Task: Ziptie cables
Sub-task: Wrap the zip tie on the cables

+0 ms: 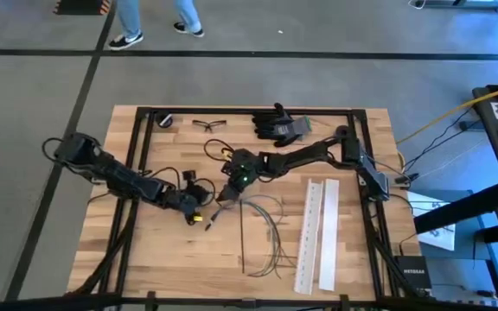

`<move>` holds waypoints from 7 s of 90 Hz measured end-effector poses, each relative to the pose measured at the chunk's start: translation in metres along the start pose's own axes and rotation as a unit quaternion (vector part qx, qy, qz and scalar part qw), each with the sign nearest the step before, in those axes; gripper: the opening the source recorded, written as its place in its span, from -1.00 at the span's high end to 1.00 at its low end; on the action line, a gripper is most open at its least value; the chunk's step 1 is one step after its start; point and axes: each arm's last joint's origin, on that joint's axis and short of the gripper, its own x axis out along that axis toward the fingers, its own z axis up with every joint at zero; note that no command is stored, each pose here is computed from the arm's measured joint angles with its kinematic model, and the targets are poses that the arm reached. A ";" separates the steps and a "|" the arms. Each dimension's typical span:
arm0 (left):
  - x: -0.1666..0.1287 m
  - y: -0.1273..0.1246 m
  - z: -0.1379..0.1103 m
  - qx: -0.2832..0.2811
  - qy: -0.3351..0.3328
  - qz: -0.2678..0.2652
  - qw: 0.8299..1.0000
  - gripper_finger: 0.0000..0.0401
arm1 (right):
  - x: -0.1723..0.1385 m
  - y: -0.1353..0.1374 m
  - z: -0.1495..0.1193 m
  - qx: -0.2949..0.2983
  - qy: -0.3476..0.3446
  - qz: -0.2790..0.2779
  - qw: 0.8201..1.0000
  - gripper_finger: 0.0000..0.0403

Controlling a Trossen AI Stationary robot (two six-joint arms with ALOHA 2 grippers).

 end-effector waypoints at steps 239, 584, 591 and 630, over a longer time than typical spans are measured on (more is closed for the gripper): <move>-0.080 0.029 0.094 -0.059 -0.020 0.022 0.998 0.45 | -0.009 0.051 -0.013 -0.215 -0.067 -0.098 0.969 0.99; -0.057 0.063 0.044 -0.300 -0.111 0.105 0.942 1.00 | 0.035 0.046 -0.058 -0.248 -0.128 -0.318 0.906 1.00; -0.059 0.063 0.045 -0.301 -0.114 0.097 0.942 1.00 | 0.034 0.050 -0.054 -0.249 -0.144 -0.310 0.906 1.00; -0.055 0.056 0.029 -0.348 -0.029 0.035 0.937 0.69 | 0.020 0.063 -0.044 -0.275 -0.120 -0.271 0.915 0.88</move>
